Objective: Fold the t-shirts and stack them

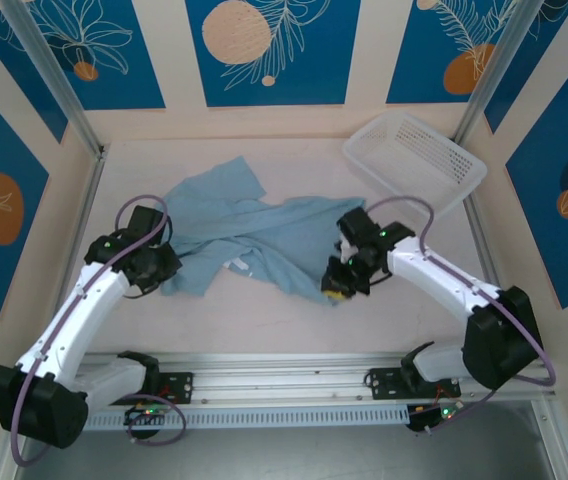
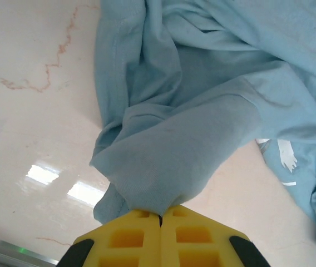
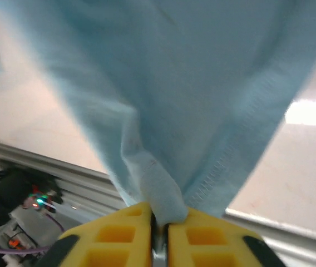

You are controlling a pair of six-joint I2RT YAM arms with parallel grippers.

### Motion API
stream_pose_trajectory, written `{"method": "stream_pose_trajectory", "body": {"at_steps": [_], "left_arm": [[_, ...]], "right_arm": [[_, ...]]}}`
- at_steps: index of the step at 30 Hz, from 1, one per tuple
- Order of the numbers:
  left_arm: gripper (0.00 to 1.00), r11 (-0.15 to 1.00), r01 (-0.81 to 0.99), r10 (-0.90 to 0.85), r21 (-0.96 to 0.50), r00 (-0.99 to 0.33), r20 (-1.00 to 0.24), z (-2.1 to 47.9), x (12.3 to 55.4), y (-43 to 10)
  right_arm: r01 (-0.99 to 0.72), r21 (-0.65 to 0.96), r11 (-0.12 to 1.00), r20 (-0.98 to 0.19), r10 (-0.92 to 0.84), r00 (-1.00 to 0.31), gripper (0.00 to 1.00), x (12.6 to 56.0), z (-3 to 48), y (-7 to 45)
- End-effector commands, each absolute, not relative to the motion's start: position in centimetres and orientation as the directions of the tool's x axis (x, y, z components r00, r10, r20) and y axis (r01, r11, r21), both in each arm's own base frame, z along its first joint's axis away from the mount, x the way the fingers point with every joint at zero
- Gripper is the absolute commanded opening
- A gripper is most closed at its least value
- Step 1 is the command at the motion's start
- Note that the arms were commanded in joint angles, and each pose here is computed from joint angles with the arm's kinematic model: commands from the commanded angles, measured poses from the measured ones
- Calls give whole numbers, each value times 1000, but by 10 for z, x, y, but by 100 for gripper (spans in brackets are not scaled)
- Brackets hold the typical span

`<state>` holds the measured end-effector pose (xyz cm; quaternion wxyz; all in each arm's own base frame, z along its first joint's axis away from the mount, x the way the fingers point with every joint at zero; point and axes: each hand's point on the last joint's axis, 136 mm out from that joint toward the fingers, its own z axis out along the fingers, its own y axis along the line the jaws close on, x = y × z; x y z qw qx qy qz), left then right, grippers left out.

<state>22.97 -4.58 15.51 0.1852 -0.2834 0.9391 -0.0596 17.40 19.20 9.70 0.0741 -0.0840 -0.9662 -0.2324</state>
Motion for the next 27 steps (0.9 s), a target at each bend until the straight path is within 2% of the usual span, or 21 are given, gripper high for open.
{"method": "stream_pose_trajectory", "body": {"at_steps": [1,3,4,7,14,23,27], "left_arm": [[0,822,-540,-569,-181,-765,-301,154,223,-39],[0,821,-540,-571,-186,-768,-290,152,222,-41],[0,821,-539,-571,-188,-768,-289,152,222,-41],[0,822,-537,-570,-191,-767,-296,154,222,-41],[0,820,-539,-572,-192,-763,-302,156,222,-40],[0,818,-534,-575,-212,-764,-293,154,220,-43],[0,819,-533,-574,-215,-765,-291,153,220,-44]], "right_arm": [[270,440,857,296,146,-944,35,156,76,195],[281,422,862,287,167,-943,51,159,72,190],[283,410,867,274,179,-945,55,160,73,187],[319,360,877,215,254,-943,58,170,74,169],[387,399,832,132,365,-922,42,226,61,164],[408,413,814,106,402,-910,36,273,40,167],[402,392,828,135,380,-915,34,276,30,173]]}}
